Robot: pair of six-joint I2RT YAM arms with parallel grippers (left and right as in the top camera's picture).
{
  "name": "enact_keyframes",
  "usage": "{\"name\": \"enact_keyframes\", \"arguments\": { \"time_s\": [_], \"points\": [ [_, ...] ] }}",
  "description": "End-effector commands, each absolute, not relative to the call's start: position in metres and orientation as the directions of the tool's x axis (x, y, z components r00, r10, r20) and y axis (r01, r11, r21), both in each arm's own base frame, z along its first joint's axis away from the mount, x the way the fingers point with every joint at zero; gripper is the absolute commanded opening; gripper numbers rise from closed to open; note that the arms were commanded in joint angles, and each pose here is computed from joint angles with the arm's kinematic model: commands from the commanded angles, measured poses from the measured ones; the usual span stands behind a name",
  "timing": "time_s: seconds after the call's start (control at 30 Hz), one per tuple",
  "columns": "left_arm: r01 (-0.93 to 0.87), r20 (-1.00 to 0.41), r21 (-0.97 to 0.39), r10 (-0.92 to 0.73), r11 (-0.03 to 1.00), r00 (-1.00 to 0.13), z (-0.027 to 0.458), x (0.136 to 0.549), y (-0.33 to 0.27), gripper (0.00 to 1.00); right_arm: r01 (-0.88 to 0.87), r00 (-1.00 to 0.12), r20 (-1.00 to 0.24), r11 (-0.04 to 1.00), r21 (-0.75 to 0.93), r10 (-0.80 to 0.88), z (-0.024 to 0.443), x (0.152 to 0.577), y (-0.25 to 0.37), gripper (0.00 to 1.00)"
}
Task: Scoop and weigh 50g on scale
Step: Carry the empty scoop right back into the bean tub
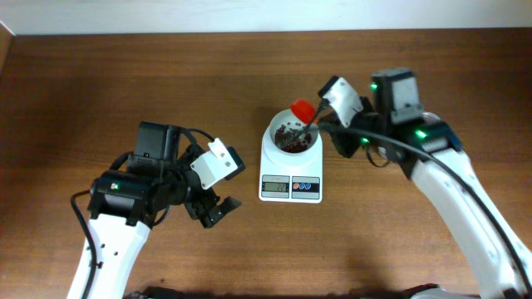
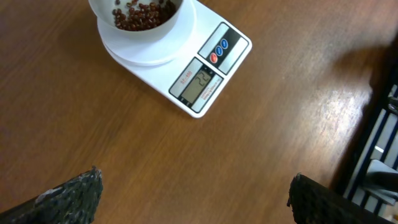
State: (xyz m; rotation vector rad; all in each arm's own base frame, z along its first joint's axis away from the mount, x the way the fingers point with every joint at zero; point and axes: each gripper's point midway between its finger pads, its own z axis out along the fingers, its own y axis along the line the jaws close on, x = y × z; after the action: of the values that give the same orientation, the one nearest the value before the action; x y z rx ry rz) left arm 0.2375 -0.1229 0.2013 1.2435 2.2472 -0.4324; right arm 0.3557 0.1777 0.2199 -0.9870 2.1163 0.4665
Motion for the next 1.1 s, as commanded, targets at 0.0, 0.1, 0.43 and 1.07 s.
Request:
{"name": "enact_keyframes", "arguments": {
  "time_s": [0.0, 0.1, 0.43, 1.07],
  "points": [
    [0.858, -0.604, 0.002, 0.684, 0.513, -0.408, 0.209, 0.241, -0.123, 0.99, -0.659, -0.45, -0.736, 0.744, -0.109, -0.506, 0.245, 0.351, 0.146, 0.04],
    [0.858, -0.605, 0.002, 0.684, 0.513, -0.408, 0.209, 0.241, -0.123, 0.99, -0.303, -0.649, -0.656, 0.921, -0.244, -0.387, 0.242, 0.353, 0.074, 0.04],
    [0.858, -0.604, 0.002, 0.684, 0.513, -0.408, 0.209, 0.241, -0.123, 0.99, 0.108, -0.901, -0.42, 0.878, -0.467, -0.113, 0.165, 0.353, -0.018, 0.04],
    [0.858, -0.605, 0.002, 0.684, 0.513, -0.408, 0.209, 0.241, -0.123, 0.99, 0.009, -0.96, -0.281, 1.0, -0.021, 0.003, 0.092, 0.364, -0.031, 0.04]
  ]
}}
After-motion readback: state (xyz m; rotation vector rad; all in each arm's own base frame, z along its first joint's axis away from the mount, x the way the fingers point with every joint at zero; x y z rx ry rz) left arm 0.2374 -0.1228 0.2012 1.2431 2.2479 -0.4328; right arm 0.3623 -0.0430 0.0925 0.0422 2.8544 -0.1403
